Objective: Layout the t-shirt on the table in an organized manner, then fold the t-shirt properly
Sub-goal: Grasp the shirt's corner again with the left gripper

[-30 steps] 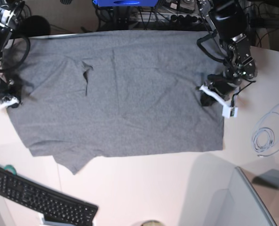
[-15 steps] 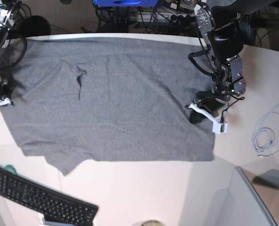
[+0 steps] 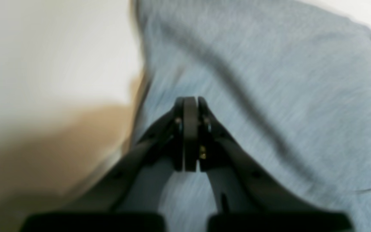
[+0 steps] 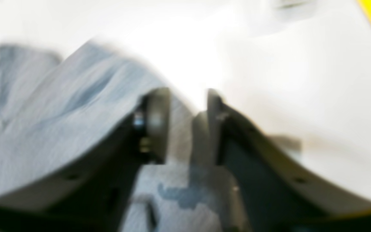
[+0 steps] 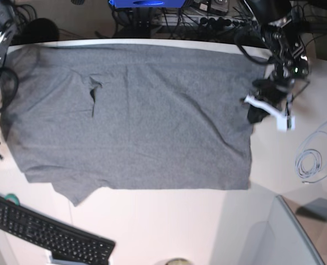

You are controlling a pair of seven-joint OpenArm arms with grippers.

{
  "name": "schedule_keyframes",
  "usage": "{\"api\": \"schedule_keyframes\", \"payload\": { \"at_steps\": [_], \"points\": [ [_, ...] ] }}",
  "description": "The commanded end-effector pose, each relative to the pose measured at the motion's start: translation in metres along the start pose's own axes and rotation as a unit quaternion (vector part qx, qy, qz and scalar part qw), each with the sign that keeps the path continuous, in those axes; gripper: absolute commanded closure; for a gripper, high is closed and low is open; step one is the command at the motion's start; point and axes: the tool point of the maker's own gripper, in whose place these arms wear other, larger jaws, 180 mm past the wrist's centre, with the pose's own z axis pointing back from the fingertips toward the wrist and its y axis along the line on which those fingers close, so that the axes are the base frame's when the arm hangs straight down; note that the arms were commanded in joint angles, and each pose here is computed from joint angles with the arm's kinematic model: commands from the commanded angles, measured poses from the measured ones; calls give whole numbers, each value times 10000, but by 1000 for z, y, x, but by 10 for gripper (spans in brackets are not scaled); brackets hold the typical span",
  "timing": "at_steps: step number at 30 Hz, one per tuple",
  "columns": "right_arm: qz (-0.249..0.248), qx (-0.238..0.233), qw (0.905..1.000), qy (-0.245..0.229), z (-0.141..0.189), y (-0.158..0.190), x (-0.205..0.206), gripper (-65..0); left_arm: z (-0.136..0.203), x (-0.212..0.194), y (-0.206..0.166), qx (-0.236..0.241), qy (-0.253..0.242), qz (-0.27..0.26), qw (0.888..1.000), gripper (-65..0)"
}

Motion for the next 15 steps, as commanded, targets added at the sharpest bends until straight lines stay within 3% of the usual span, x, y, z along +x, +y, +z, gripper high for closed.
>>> {"api": "schedule_keyframes", "payload": {
  "at_steps": [1,3,5,9,15],
  "points": [
    [-105,62,9992,-387,-2,2,33,-269,6,14,-2,-121,-305,53,9994,0],
    [-217,18,9989,-414,-12,-2,36,-344,15,1,0,-169,-283,271,9991,0],
    [12,-17,9995,-320,-21,-1,28,-377,18,-15,-7,-252,-111,291,9992,0],
    [474,7,9987,-186,-30,6,9,-378,22,-32,-13,-330,41,265,9991,0],
    [441,29,9990,-78,-34,10,-7,-380,27,-45,6,-193,157,273,9993,0]
  ]
}}
